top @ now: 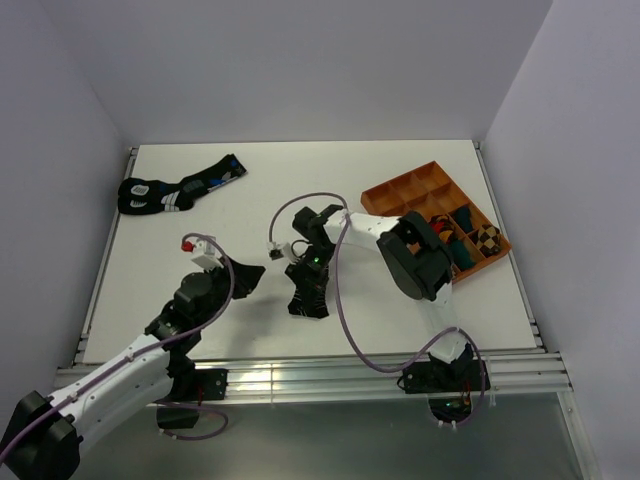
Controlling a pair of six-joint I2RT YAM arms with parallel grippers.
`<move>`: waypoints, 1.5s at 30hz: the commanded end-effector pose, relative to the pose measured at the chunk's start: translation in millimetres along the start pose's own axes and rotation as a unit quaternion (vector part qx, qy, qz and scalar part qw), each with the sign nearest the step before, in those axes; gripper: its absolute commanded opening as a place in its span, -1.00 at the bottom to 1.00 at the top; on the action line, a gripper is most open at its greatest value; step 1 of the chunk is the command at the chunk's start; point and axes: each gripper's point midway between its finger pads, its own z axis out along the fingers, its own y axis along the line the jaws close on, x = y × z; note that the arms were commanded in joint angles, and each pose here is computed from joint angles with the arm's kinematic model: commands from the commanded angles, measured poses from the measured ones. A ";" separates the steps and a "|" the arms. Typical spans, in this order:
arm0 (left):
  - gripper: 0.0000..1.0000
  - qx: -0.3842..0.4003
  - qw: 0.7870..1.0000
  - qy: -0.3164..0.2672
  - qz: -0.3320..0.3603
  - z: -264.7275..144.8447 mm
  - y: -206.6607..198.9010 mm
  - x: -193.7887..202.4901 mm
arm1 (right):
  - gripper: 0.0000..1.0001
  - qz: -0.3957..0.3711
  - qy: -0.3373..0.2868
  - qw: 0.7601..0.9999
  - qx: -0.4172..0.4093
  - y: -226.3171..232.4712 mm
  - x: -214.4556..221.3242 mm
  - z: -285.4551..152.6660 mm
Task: Roll the socks
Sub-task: Roll the sock at the center of the board.
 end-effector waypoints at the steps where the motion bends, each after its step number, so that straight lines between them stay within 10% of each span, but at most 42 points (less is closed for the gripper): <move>1: -0.56 0.119 0.992 -0.038 0.003 -5.4 -39.1 -10.8 | -0.60 0.023 0.006 0.999 -0.032 3.0 -0.1 -2.7; 45: -0.19 0.153 0.967 0.112 0.171 30.2 -22.2 135.1 | -0.61 0.096 0.016 0.995 -0.035 -25.3 8.9 0.1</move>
